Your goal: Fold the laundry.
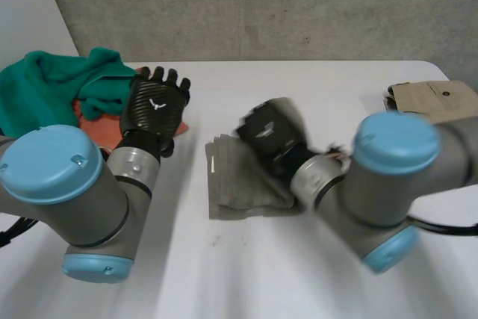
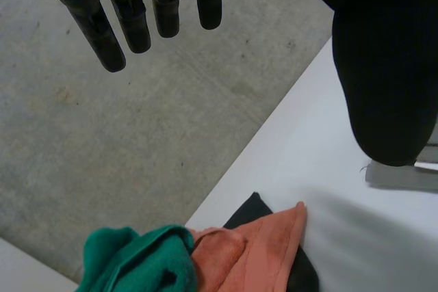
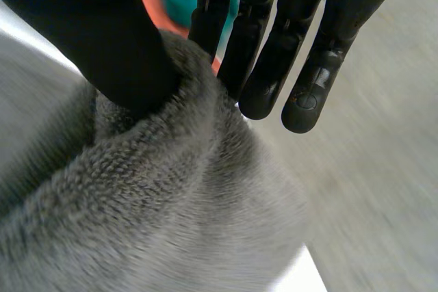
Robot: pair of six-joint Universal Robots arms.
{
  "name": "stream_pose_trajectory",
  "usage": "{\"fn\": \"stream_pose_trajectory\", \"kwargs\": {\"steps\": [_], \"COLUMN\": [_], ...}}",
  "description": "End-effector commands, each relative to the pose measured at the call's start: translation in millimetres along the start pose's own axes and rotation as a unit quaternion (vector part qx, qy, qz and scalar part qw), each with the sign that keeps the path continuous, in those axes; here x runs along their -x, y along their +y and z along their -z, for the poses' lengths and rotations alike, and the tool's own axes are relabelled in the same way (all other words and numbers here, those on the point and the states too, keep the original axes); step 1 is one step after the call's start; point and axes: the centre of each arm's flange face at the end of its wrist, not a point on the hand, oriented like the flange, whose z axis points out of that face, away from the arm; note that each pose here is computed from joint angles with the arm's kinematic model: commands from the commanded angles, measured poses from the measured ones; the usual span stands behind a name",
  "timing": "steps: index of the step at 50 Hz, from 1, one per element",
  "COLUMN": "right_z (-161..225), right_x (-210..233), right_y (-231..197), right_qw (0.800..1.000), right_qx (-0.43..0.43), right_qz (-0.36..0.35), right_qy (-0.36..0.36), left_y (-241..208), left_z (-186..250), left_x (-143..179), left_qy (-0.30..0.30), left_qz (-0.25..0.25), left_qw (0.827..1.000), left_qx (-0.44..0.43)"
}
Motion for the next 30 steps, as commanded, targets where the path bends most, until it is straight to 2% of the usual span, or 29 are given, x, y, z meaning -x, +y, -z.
{"fn": "stream_pose_trajectory", "kwargs": {"steps": [1, 5, 8, 9, 12, 16, 22, 27, 30], "right_z": [0.9, -1.7, -2.1, -0.1, 10.6, 18.3, 4.9, -11.2, -15.7], "right_x": [65.1, 39.5, 4.3, -16.4, -47.7, -67.8, -63.6, -52.1, -43.7], "right_y": [-1.1, -13.7, -13.3, -9.4, -12.4, -9.0, 23.1, 50.5, 62.6], "right_qw": [0.993, 0.998, 0.997, 0.992, 0.977, 0.959, 0.942, 0.933, 0.929], "right_qx": [-0.039, -0.023, 0.001, 0.011, 0.018, 0.047, 0.115, 0.153, 0.171], "right_qz": [0.017, -0.01, -0.072, -0.116, -0.197, -0.269, -0.311, -0.322, -0.327], "right_qy": [-0.112, -0.05, 0.022, 0.055, 0.083, 0.08, 0.054, 0.039, 0.028], "left_y": [3.0, -1.9, -14.0, -18.9, -25.3, -26.0, -16.8, 7.9, 18.9], "left_z": [1.8, -3.7, -9.6, -12.4, -15.3, -18.2, -21.0, -21.5, -20.5], "left_x": [-0.1, 0.6, -5.0, -14.9, -36.0, -55.2, -76.7, -94.7, -94.8], "left_qy": [-0.001, -0.005, -0.001, 0.01, 0.035, 0.065, 0.103, 0.129, 0.123], "left_qz": [0.03, 0.052, 0.067, 0.074, 0.084, 0.111, 0.156, 0.145, 0.135], "left_qw": [1.0, 0.999, 0.997, 0.997, 0.995, 0.991, 0.982, 0.974, 0.973], "left_qx": [0.006, -0.003, -0.022, -0.03, -0.036, -0.018, 0.037, 0.113, 0.143]}}
